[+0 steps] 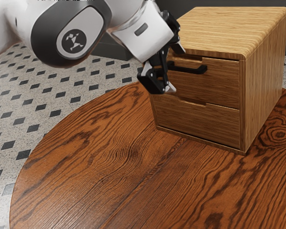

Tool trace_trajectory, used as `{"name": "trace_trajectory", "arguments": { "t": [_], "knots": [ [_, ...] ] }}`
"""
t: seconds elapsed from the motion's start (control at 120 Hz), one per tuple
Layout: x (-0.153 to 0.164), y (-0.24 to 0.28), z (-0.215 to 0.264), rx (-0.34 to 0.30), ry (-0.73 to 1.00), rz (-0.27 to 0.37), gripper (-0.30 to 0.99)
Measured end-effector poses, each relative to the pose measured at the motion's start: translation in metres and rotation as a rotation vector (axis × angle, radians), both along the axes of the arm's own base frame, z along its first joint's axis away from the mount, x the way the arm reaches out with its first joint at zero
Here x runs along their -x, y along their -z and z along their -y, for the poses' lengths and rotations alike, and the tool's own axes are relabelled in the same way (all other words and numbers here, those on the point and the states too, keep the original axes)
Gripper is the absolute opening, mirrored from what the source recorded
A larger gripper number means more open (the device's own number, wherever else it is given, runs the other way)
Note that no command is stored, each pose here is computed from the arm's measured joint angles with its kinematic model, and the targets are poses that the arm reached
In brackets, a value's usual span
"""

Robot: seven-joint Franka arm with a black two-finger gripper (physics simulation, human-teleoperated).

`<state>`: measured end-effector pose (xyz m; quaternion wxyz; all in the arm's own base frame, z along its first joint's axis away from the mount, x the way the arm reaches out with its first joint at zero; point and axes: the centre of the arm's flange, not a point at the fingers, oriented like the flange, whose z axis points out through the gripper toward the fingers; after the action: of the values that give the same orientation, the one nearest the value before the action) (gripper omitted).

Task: Pull the drawer handle with one arm to open the drawer

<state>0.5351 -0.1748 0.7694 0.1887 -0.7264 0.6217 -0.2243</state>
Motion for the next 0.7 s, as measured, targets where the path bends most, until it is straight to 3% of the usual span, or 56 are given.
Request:
{"name": "trace_trajectory", "arguments": {
  "t": [0.158, 0.283, 0.5, 0.7],
  "knots": [
    [-0.004, -0.007, -0.005, -0.054, 0.082, 0.021, 0.66],
    [-0.01, -0.009, -0.038, -0.098, 0.078, 0.024, 0.66],
    [-0.029, -0.004, -0.186, -0.133, -0.115, -0.005, 0.66],
    [-0.014, -0.003, -0.313, -0.127, -0.293, -0.024, 0.66]
  ]
}}
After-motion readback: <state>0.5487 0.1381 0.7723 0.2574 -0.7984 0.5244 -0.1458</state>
